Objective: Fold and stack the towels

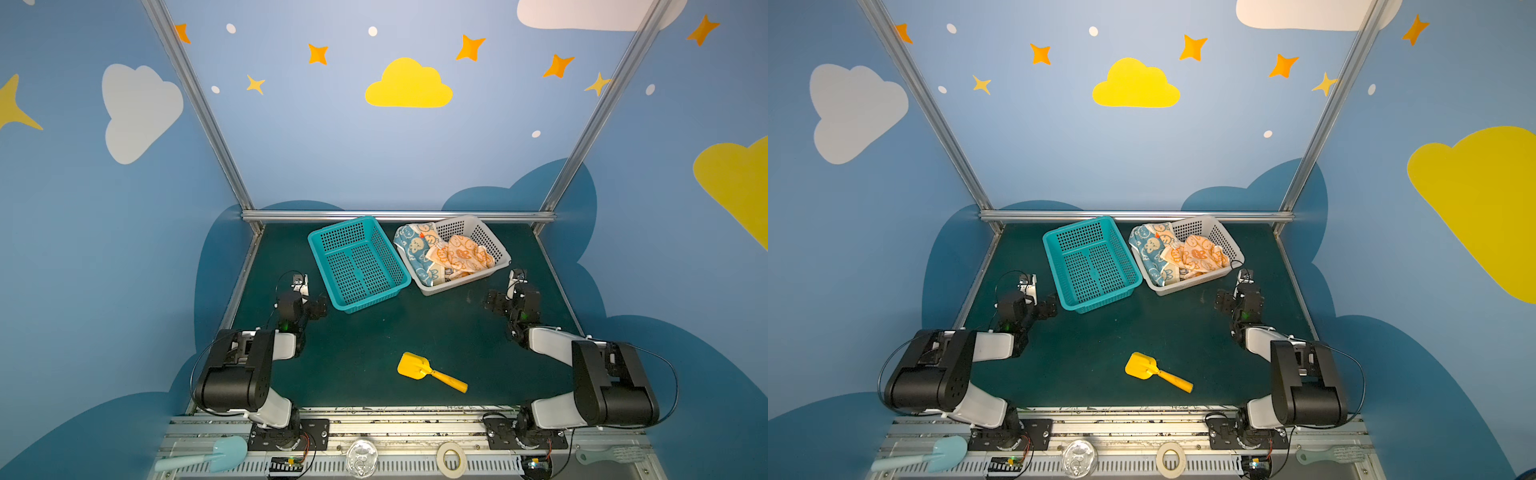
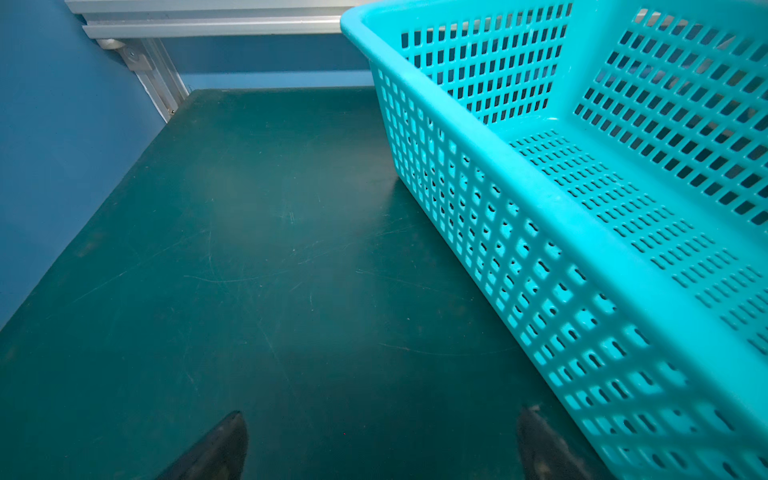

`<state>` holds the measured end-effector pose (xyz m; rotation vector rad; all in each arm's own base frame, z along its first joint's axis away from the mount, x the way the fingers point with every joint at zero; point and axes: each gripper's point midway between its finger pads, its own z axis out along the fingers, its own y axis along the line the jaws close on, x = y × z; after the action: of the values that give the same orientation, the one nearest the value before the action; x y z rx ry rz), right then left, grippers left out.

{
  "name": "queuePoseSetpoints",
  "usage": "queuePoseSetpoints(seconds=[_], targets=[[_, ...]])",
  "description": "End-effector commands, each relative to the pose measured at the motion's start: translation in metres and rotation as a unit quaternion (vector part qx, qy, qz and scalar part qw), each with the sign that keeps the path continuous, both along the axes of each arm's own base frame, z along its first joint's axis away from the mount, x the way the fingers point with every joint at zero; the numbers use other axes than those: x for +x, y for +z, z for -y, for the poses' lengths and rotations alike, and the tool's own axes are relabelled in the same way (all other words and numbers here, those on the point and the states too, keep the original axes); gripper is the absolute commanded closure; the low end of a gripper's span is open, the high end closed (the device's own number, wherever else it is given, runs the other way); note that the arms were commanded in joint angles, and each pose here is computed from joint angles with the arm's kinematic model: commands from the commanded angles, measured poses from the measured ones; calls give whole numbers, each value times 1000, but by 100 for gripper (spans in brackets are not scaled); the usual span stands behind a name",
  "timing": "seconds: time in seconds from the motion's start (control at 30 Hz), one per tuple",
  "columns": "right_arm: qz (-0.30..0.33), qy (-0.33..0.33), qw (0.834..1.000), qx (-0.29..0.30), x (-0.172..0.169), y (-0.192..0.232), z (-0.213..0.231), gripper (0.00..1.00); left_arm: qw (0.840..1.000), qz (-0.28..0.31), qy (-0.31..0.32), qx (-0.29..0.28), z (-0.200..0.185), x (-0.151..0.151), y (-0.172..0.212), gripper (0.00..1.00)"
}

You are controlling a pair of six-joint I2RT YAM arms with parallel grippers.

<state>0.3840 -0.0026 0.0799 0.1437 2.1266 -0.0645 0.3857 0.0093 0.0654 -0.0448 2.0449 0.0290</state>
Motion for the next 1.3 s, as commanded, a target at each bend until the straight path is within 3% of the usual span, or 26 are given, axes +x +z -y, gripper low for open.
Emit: queuePoseSetpoints(seconds=[0.0,0.17,0.27,0.43,0.57,0.67,0.9,1.13,1.2,1.27], targets=[[6,-24,1000,6,2,12,8,1,1000,23,-3,-5,1,8,17,0],[16,-16,1000,-20,3,21,8,1,998,39,45,4,-11,3,33,0],[5,-72,997,1,-5,36,22,1,997,32,67,17,-18,-4,47,0],[-32,-112,993,-18,-6,34,33,1,991,31,127,26,-32,-17,64,0],[-93,-246,964,-35,-24,44,68,1,978,16,207,11,-51,-37,72,0],[-129,-306,943,14,-37,43,76,1,970,-7,242,-21,-55,-53,80,0],[-136,-131,971,145,-13,58,7,2,971,-12,198,-134,-25,-69,117,0],[-112,66,985,113,-11,125,-100,1,967,-67,105,-222,21,-66,142,0],[-106,93,984,111,-13,135,-126,1,961,-81,85,-250,33,-65,140,0],[-117,77,981,134,-19,140,-144,1,954,-92,78,-276,41,-64,136,0]])
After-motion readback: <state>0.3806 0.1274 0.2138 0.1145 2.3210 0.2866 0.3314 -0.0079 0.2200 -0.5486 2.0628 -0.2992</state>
